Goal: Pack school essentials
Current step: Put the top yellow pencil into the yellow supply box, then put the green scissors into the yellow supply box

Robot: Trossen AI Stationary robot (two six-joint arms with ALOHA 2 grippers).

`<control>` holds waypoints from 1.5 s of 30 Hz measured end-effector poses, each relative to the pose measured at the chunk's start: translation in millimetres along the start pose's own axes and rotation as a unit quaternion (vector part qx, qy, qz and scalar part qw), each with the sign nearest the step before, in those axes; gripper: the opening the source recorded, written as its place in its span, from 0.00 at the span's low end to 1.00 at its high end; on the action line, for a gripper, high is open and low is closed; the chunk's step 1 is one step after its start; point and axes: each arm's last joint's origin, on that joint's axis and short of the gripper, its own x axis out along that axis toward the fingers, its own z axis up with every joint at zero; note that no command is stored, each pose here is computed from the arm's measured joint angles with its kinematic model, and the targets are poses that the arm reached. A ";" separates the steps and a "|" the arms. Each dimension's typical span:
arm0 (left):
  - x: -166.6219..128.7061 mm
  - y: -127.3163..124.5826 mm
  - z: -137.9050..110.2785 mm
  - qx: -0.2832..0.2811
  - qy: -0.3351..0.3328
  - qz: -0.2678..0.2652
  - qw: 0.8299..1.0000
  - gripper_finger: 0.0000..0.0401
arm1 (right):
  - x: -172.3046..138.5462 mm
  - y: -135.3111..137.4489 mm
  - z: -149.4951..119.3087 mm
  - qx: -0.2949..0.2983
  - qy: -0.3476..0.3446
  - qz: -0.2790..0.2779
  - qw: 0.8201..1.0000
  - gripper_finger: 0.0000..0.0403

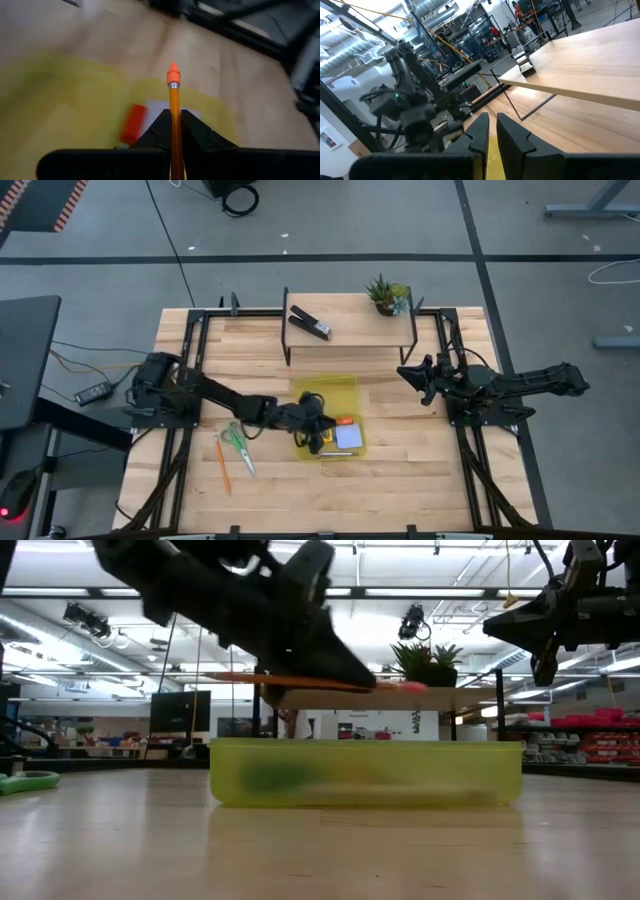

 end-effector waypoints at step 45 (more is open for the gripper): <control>48.2 -24.1 -21.6 0.005 0.052 -0.092 0.994 0.32 | 0.1 -0.3 -0.7 -0.001 0.003 -0.002 1.000 0.10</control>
